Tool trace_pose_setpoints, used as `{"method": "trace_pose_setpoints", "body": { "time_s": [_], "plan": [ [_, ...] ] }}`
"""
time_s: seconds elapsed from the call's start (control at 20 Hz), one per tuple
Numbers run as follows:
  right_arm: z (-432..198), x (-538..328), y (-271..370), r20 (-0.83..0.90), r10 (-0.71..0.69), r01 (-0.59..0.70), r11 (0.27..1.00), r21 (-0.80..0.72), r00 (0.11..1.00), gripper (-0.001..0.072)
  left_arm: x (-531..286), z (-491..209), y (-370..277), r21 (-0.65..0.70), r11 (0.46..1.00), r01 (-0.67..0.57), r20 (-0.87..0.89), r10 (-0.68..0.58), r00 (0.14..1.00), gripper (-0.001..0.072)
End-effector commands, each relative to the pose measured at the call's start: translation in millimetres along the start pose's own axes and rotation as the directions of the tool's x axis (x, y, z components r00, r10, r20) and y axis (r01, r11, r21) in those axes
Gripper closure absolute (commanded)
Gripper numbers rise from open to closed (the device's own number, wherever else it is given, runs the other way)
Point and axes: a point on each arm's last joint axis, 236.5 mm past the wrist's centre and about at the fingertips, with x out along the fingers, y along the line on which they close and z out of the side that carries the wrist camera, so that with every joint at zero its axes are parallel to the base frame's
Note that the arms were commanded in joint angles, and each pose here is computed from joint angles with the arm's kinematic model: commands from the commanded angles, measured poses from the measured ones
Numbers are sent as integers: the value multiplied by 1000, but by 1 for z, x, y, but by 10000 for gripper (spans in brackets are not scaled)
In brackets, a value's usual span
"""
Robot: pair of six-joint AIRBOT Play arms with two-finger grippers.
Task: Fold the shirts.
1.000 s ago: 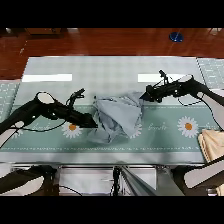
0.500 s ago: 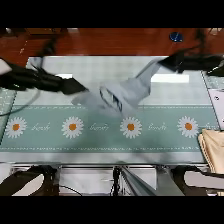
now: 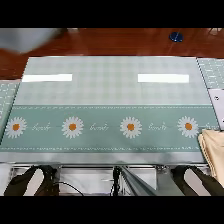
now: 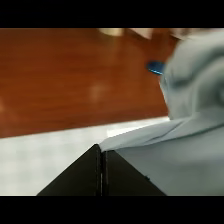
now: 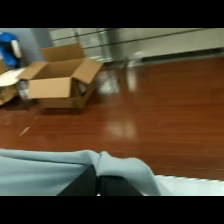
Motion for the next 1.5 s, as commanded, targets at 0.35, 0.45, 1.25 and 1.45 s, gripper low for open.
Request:
{"method": "trace_pose_setpoints", "body": {
  "time_s": [0.35, 0.45, 1.25, 1.45],
  "plan": [
    [-43, -102, 47, -98, -154, 144, 984, -107, 983, 692, -75, -41, -70, 5, 998, 57, -95, -56, 994, 690],
    [-41, -122, 64, -49, -154, 146, 980, -138, 987, 692, -93, -38, -103, 37, 990, 137, -44, -136, 990, 690],
    [-81, 12, -51, -413, -86, 157, 978, 140, 907, 693, -1, -121, -16, -319, 948, 22, -207, -92, 974, 691],
    [-157, 111, -44, -617, 110, 43, 973, 229, 779, 693, 63, -178, 1, -546, 830, 115, -226, -278, 934, 691]
  ]
}}
